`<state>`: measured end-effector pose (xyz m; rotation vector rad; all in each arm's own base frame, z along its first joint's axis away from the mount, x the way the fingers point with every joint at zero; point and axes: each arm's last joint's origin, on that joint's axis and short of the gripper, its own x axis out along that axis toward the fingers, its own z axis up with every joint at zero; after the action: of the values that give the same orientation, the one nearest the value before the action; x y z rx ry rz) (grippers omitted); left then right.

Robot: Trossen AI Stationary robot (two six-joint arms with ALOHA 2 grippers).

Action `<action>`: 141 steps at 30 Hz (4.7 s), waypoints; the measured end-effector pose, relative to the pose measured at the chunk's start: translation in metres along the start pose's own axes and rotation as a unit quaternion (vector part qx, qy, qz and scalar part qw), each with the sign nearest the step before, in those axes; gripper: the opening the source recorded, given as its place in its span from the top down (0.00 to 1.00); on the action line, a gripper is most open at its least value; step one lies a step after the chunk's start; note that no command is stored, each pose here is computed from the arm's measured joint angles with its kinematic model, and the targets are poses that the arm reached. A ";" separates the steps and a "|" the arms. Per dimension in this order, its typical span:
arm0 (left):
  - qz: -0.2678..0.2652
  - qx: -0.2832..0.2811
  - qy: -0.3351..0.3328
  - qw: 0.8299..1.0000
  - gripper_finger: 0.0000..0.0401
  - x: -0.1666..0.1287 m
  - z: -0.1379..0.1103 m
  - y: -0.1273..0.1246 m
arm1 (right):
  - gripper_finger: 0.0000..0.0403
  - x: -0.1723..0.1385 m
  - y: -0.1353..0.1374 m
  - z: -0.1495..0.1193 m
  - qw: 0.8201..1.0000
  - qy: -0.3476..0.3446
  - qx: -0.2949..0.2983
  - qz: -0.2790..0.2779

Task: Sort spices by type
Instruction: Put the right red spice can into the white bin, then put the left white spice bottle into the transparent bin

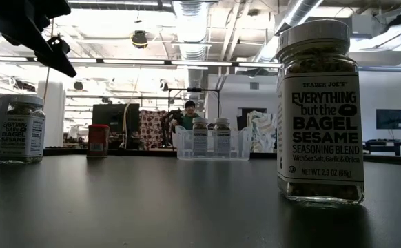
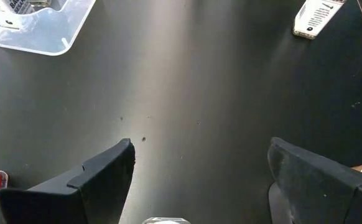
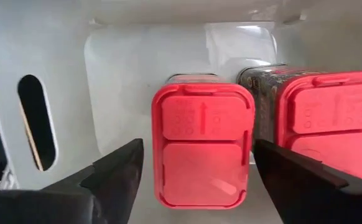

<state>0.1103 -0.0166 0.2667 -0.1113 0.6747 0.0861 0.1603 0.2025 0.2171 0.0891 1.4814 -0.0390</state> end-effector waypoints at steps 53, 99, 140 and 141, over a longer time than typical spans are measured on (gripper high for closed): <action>0.048 -0.120 -0.037 0.991 0.12 0.000 0.004 0.002 | 0.14 -0.087 -0.038 0.061 0.983 -0.100 0.133 -0.076; 0.127 0.010 -0.022 0.992 0.16 -0.010 0.055 -0.005 | 0.20 -0.026 -0.192 0.068 0.803 -0.511 0.305 0.033; 0.034 0.050 0.282 0.958 0.16 0.015 -0.002 -0.005 | 0.20 -0.017 -0.187 0.060 0.844 -0.460 0.275 0.024; 0.032 0.049 0.275 0.960 0.16 0.015 -0.003 -0.005 | 0.20 -0.017 -0.188 0.060 0.842 -0.460 0.280 0.025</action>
<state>0.1208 -0.0209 0.2550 -0.0157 1.2371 0.0853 0.2033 0.0092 0.2327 0.5116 0.4582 -0.4199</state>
